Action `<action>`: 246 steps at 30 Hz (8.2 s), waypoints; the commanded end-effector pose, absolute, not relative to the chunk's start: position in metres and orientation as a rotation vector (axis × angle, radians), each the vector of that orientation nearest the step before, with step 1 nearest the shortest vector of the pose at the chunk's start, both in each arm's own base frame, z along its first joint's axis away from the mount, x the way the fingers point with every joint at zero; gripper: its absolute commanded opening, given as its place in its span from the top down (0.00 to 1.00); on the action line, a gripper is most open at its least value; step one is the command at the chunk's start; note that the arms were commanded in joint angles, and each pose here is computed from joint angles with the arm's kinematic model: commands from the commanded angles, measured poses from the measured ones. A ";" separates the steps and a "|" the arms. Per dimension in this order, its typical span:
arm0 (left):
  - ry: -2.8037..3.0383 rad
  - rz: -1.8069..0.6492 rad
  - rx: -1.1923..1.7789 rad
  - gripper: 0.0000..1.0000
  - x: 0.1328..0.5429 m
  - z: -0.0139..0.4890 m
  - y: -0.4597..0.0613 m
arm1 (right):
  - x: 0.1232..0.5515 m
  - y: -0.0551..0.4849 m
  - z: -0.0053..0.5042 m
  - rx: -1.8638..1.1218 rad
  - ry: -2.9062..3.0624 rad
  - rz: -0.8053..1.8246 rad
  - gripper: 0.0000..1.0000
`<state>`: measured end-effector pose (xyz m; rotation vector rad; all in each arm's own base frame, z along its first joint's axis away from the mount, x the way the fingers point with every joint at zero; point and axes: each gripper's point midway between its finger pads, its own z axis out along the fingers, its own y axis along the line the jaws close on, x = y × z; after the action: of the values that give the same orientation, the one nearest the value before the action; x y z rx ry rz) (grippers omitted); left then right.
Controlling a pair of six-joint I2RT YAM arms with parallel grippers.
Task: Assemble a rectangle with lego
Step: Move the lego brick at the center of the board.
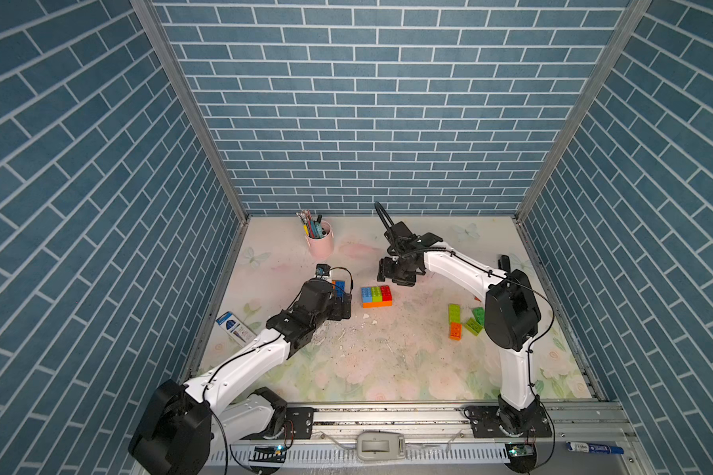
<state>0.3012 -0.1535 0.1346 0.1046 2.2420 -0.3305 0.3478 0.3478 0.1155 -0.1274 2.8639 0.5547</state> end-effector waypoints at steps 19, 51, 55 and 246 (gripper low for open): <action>2.243 -0.339 0.068 0.06 0.295 0.127 -0.147 | 0.326 0.389 0.081 -0.271 2.932 0.578 0.42; 2.253 -0.315 0.045 0.06 0.286 0.126 -0.137 | 0.264 0.376 0.086 -0.436 2.904 0.390 0.41; 2.264 -0.328 0.018 0.07 0.283 0.124 -0.136 | 0.251 0.375 0.084 -0.462 2.913 0.391 0.40; 2.365 -0.193 -0.149 0.30 0.236 0.204 -0.070 | 0.173 0.464 0.064 -0.505 2.706 0.795 0.47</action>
<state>0.2363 -0.0757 0.1964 -0.1566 2.3749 -0.2220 0.1755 0.4662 0.0536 -0.4794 2.7029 0.8124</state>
